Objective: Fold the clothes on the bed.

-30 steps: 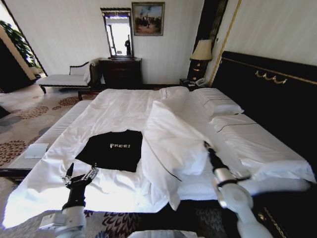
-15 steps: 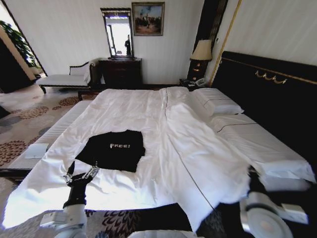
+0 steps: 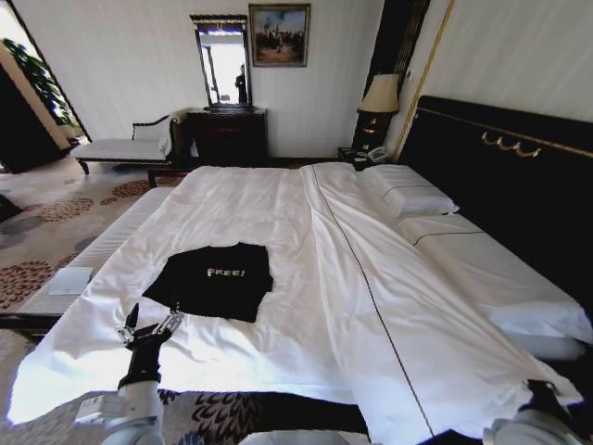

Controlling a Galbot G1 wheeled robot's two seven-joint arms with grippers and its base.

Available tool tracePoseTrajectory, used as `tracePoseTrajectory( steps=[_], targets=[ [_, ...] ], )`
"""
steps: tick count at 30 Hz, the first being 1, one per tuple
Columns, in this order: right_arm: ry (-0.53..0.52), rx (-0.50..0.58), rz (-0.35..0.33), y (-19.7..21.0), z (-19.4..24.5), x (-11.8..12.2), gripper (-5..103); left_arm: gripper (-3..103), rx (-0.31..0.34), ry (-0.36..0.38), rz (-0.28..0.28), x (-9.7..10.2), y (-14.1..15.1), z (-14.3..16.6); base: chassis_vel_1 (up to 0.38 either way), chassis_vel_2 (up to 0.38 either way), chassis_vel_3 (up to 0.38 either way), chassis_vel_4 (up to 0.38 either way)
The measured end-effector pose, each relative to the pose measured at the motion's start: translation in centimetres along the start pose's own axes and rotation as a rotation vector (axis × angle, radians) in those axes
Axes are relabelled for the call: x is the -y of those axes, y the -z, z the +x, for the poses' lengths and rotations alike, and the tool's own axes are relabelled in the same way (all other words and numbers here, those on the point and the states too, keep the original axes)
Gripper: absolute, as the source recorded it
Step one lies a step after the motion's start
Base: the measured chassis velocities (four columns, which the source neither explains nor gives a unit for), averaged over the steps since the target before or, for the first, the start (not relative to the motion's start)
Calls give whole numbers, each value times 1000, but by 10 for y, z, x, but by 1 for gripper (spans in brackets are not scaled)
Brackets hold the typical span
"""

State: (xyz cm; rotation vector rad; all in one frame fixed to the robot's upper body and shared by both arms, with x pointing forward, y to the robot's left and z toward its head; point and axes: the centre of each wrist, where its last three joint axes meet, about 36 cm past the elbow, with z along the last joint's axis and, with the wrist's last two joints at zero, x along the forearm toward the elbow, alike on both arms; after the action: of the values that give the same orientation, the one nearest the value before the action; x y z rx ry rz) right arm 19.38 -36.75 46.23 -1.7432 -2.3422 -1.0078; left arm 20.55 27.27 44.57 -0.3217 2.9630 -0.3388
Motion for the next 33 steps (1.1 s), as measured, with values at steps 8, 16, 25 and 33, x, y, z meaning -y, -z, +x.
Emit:
tracePoseTrajectory(
  steps=[8,16,25,33],
  targets=[
    [-59,-45,52,-26,-13,17,1,100,1,14,2,-7,-4,0,0,0,0,0],
    [-84,-144,112,-81,-33,23,1,100,-12,26,0,-13,-14,-2,0,0,0,0],
    [-86,-157,256,-131,-68,56,1,100,-25,42,-13,-20,-21,0,0,0,0,0],
    [-76,-98,287,-113,-69,54,19,100,-17,56,-29,-27,-18,2,0,0,0,0]
  ],
)
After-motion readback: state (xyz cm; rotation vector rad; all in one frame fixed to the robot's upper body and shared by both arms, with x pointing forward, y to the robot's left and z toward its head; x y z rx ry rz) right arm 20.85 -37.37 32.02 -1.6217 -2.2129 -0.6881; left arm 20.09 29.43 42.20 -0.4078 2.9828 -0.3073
